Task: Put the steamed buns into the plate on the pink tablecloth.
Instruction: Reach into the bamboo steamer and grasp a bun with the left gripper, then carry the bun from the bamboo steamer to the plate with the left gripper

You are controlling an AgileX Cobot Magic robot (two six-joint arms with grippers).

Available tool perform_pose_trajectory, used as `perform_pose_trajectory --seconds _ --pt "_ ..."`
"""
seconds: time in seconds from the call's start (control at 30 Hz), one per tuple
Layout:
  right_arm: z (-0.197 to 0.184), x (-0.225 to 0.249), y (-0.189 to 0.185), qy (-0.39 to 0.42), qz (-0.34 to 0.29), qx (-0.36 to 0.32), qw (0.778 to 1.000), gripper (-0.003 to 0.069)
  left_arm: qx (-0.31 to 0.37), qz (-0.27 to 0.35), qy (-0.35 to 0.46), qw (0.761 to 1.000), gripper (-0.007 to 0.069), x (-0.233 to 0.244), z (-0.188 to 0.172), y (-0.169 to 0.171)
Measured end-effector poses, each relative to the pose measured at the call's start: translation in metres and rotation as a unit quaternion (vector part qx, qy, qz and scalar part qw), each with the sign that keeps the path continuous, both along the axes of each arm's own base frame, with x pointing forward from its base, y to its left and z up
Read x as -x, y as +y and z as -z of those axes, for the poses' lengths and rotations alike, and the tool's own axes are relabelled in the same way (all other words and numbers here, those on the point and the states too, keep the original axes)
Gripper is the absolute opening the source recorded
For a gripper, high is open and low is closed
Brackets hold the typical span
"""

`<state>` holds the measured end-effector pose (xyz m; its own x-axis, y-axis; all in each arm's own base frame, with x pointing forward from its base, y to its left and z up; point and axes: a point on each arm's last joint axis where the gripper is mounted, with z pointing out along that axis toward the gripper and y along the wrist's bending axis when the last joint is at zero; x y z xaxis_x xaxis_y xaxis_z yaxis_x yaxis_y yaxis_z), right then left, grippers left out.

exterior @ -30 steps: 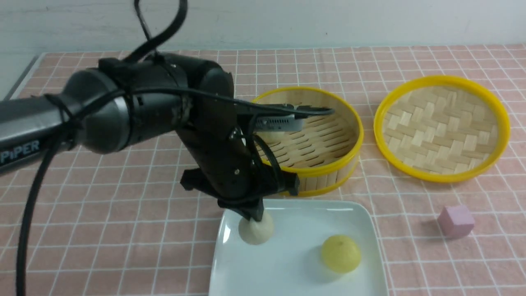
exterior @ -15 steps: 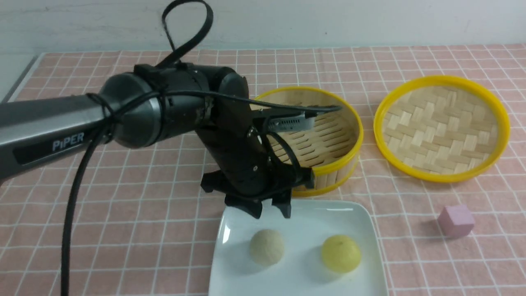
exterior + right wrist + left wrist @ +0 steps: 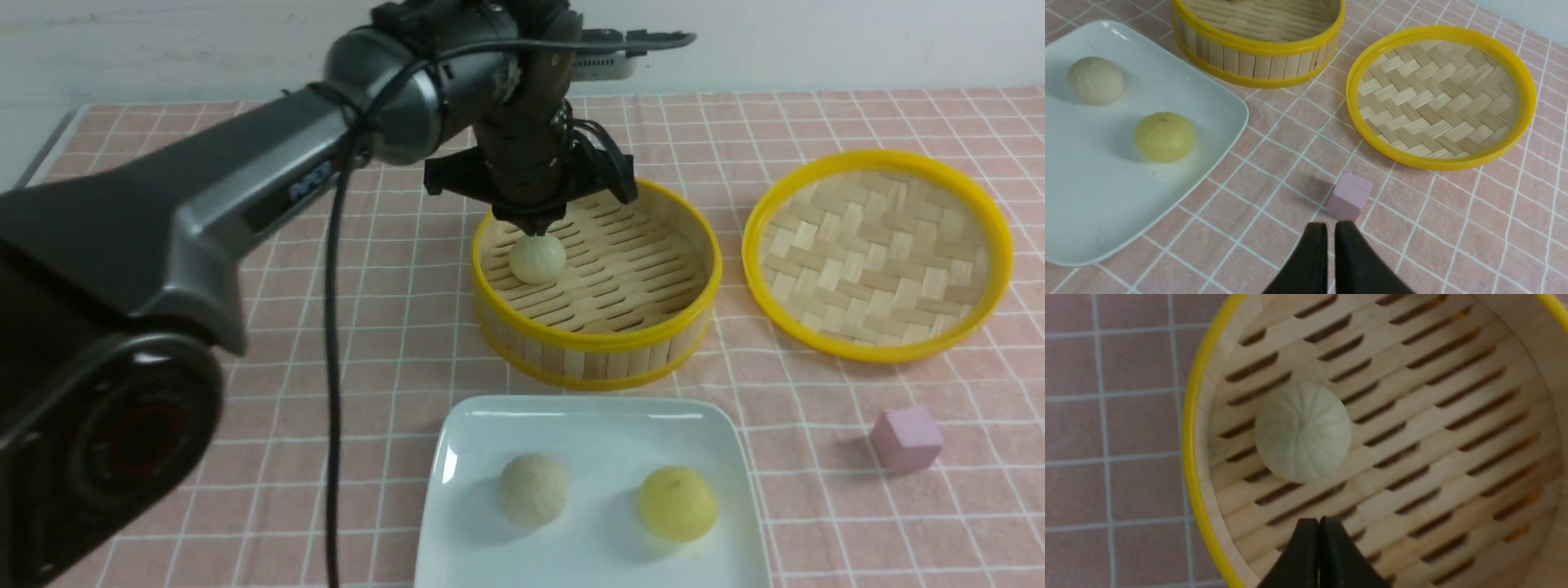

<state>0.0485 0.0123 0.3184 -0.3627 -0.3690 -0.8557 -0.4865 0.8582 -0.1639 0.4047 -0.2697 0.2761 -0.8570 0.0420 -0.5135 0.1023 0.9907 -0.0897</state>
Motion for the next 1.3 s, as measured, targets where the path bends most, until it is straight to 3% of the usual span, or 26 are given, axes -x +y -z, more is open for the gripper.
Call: perform_pose_trajectory --seconds 0.17,0.53,0.63,0.77,0.8,0.9,1.07,1.2,1.3 --pt "0.000 0.000 0.000 0.001 0.002 -0.003 1.000 0.0061 0.023 -0.021 0.018 0.999 0.0017 -0.026 0.017 -0.005" --pt "0.011 -0.002 0.002 0.019 0.013 -0.010 1.000 0.0076 -0.005 -0.034 0.033 0.999 0.0312 -0.045 0.057 -0.002" --pt "0.019 -0.004 0.003 0.030 0.016 -0.007 0.999 0.0079 -0.012 -0.034 0.041 0.998 0.0278 -0.048 0.073 -0.004" --pt "0.020 -0.004 0.003 0.032 0.017 -0.010 0.999 0.0083 -0.007 -0.031 0.046 0.998 0.0092 -0.046 0.066 -0.004" --pt "0.020 -0.004 0.003 0.032 0.017 -0.010 0.999 0.0083 -0.005 -0.030 0.046 0.998 0.0084 -0.046 0.064 -0.004" --pt "0.020 -0.004 0.004 0.031 0.017 -0.011 0.999 0.0085 0.013 0.001 0.064 0.998 0.0029 -0.034 0.038 -0.005" --pt "0.020 -0.004 0.004 0.032 0.016 -0.012 0.999 0.0090 0.057 0.060 0.040 0.996 0.0029 -0.010 -0.033 0.000" --pt "0.020 -0.004 0.004 0.034 0.015 -0.016 0.999 0.0093 0.135 0.139 -0.010 0.981 0.0029 0.040 -0.121 0.016" --pt "0.020 -0.004 0.004 0.035 0.016 -0.015 0.999 0.0093 0.155 0.164 0.005 0.974 0.0029 0.064 -0.135 0.022"
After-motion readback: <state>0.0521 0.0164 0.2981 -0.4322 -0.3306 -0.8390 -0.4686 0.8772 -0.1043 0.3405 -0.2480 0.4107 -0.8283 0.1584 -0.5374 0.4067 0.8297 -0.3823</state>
